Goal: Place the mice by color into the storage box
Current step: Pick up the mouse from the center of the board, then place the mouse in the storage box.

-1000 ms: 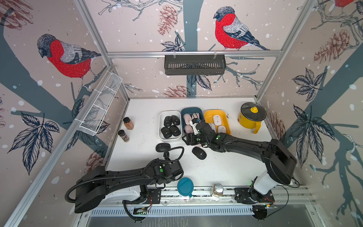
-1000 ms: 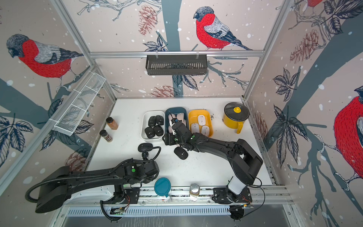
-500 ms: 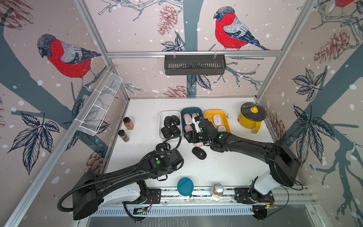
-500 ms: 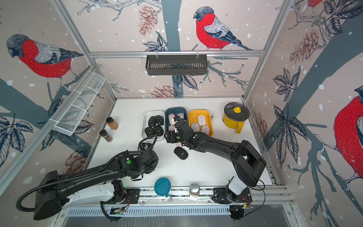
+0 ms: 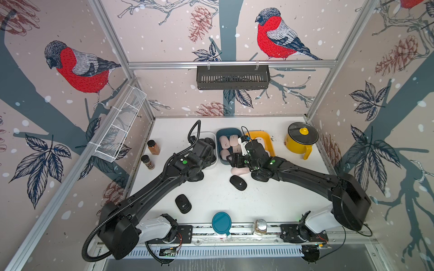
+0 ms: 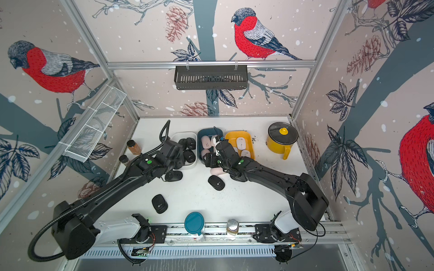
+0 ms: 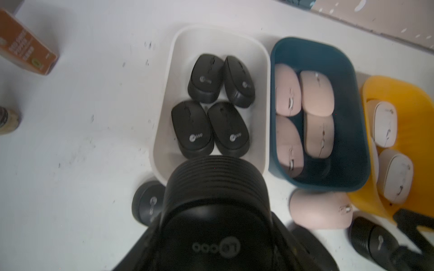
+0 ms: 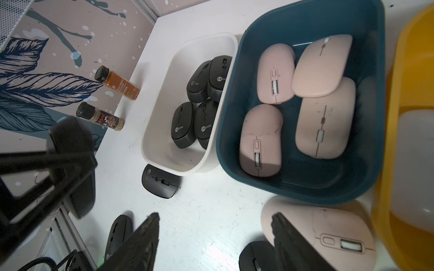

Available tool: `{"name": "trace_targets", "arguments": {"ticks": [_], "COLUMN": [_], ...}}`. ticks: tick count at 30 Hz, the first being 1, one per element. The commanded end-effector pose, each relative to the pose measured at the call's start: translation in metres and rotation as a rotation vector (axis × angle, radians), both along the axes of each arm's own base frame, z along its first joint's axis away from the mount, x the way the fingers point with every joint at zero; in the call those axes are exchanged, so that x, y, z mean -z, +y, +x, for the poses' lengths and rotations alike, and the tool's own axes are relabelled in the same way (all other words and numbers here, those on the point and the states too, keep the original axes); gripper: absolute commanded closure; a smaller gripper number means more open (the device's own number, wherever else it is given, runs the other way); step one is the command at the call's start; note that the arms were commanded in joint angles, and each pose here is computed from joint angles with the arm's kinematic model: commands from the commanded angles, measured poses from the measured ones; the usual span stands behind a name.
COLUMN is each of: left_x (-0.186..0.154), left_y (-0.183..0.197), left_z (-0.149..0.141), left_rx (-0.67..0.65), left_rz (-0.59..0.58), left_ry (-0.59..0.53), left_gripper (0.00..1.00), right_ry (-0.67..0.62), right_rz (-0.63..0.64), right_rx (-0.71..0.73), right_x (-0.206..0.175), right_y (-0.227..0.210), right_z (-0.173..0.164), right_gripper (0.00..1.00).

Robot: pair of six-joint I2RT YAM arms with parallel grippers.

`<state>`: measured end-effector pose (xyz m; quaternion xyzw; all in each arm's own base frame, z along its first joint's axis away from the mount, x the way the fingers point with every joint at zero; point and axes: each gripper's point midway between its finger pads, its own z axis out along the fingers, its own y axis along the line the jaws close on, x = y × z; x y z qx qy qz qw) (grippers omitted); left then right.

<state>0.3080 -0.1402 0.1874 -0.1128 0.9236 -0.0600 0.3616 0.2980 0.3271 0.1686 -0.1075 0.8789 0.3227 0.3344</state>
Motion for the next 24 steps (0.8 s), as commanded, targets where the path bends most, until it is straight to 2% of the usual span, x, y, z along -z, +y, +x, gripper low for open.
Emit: {"name": "trace_targets", "arguments": {"ticks": [1,7,11,17,24], "left_x": [-0.026,-0.022,-0.005,0.034,0.069], "left_y": [-0.006,0.0,0.0,-0.005,-0.009], "left_z": [0.035,0.075,0.094,0.112,0.122], "left_rx": [0.049,0.042,0.042,0.047,0.041], "left_rz": [0.025,0.034,0.048,0.069,0.084], "left_ry": [-0.097,-0.102,-0.081,-0.024,0.043], "left_gripper": [0.44,0.44,0.44,0.44,0.43], "right_ry": [-0.018,-0.025,-0.023,-0.018,-0.008], "right_rz": [-0.022,-0.02,-0.024,-0.029,-0.034], "right_rx": [0.014,0.037,0.05,0.06,0.072], "right_x": [-0.001,-0.004,-0.003,0.0,0.004], "right_y": [-0.008,-0.02,-0.026,-0.033,-0.039], "right_z": [0.003,0.008,0.011,0.013,0.015], "right_gripper": [0.24,0.24,0.24,0.24,0.24]}}
